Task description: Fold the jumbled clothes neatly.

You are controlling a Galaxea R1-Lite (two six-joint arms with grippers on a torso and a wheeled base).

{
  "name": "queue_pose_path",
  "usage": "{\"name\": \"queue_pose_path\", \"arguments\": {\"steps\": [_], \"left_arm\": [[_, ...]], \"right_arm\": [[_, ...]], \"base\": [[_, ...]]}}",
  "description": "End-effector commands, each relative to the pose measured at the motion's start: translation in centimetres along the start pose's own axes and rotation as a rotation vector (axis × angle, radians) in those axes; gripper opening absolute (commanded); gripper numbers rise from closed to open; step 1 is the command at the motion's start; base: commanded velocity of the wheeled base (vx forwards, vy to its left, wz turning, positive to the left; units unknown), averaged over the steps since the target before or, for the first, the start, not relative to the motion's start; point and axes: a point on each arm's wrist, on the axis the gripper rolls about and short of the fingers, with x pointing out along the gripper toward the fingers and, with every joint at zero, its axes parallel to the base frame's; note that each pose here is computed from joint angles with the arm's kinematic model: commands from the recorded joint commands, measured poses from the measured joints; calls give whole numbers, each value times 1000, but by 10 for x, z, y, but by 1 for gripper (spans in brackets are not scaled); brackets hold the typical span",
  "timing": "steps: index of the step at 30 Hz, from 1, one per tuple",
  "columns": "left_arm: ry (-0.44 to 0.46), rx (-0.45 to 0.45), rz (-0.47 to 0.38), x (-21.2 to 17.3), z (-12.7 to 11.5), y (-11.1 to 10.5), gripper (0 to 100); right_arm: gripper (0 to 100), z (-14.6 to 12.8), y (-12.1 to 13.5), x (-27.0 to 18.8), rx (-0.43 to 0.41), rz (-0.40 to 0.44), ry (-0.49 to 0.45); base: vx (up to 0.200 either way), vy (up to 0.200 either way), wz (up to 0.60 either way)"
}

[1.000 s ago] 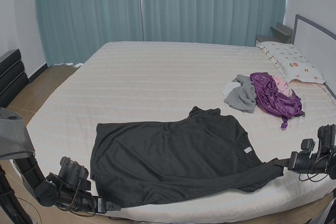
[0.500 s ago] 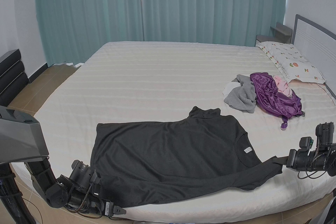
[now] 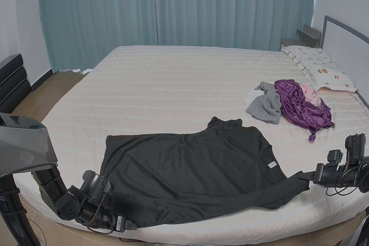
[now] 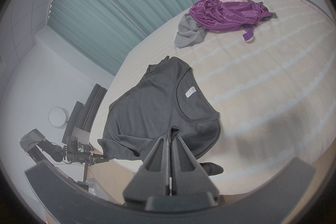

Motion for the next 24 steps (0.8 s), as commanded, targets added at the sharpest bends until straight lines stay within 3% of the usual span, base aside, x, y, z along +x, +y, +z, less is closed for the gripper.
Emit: {"name": "queue_pose_path", "arguments": {"steps": [1,19,24], "left_arm": [[-6,-1,5,2,4,-1,0],[14,-25,37,-7,-13,7,0],[-70,-134,-2,-27,-5,27,0]], "right_arm": [[0,-1,0,2,-1,2,8],[0,0,-1,4,3,-1,14],[0,-2,-2,4,8,-4,20]], "base": [[0,0,0],[0,0,0],[0,0,0]]}}
